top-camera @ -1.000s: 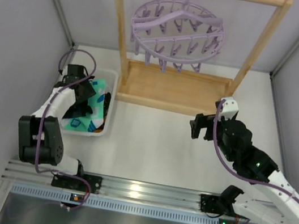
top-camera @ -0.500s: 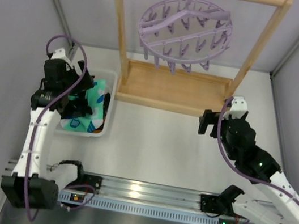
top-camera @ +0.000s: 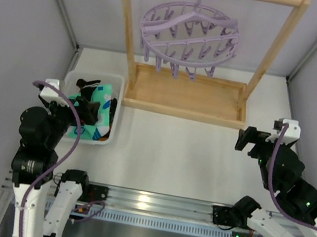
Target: Remove the socks clipped to the hanger
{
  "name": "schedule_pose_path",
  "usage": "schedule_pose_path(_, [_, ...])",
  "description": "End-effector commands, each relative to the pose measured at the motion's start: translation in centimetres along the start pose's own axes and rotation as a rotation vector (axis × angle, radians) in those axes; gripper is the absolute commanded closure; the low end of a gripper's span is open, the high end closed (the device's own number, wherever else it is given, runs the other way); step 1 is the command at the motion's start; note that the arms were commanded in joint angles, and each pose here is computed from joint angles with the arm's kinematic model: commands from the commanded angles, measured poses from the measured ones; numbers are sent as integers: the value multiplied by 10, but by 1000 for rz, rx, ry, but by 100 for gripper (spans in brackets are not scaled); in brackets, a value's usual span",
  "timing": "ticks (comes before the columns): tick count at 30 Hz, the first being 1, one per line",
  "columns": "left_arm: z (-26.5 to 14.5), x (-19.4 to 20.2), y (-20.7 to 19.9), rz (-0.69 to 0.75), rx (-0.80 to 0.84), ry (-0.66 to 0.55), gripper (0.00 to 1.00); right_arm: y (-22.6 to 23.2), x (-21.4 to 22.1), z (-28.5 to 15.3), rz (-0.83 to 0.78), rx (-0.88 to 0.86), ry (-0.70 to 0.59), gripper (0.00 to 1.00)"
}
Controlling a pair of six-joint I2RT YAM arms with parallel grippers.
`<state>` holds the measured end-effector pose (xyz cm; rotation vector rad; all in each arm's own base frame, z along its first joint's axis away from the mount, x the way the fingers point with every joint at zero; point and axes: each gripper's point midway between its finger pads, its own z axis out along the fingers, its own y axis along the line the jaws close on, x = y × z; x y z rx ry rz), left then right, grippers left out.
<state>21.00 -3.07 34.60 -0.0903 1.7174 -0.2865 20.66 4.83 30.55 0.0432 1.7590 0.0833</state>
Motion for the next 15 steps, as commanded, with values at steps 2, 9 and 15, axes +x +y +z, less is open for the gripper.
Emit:
schedule_pose_path(2, [-11, 26, 14, 17, -66, 11, 2, -23, 1, -19, -20, 35, 19, 0])
schedule_pose_path(9, [-13, 28, 21, 11, -105, -1, 2, -26, 11, -24, -9, 19, 23, 1])
schedule_pose_path(15, [-14, 26, 22, 18, -110, -10, 2, -25, 8, -22, 2, 25, 15, 0])
